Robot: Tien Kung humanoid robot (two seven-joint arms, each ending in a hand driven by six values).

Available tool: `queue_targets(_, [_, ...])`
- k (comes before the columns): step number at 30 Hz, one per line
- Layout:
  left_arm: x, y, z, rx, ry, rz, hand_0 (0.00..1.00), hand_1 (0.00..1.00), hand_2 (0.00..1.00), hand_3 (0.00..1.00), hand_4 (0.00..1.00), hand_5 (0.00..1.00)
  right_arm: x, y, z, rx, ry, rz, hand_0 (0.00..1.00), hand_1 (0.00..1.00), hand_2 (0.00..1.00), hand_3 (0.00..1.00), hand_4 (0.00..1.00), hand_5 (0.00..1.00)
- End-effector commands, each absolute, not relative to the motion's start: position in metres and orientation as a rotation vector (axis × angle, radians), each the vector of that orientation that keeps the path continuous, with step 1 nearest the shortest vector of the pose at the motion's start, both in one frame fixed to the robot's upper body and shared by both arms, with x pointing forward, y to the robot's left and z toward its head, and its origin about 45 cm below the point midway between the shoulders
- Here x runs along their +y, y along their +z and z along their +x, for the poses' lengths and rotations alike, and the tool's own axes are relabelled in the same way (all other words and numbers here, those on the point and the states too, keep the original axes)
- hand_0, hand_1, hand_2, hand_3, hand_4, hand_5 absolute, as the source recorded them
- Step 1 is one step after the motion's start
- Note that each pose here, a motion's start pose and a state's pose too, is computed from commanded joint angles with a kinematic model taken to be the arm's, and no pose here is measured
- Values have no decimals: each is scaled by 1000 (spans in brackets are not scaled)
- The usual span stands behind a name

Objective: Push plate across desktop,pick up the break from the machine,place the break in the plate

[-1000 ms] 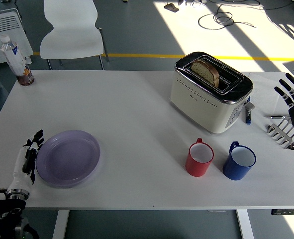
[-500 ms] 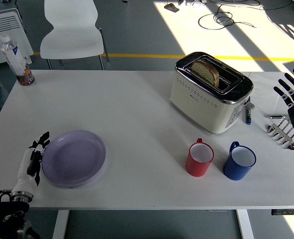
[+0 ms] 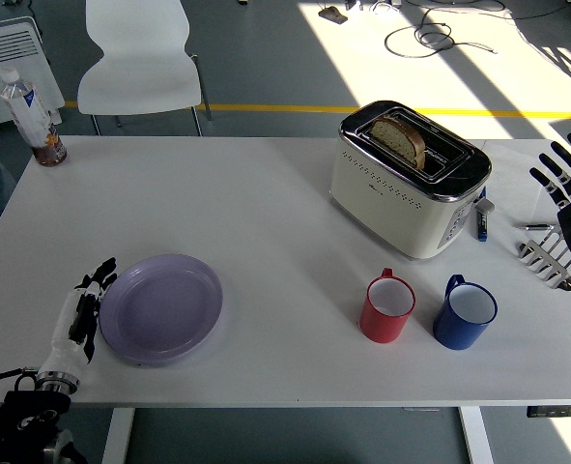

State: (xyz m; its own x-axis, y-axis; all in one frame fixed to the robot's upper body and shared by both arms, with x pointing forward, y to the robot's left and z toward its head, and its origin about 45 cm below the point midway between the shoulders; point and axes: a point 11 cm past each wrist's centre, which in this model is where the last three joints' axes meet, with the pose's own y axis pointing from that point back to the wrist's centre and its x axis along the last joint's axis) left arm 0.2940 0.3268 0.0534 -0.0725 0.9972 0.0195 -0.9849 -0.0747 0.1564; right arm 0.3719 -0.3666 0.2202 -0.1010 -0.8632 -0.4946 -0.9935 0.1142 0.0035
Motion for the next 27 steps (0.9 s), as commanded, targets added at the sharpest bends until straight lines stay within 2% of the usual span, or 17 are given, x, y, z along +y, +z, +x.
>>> queue_targets(27, [283, 55, 283, 174, 1471, 101, 879, 910, 935, 870, 511, 998, -364, 219, 373, 2024, 485, -1815, 739, 710, 734, 731, 535, 548])
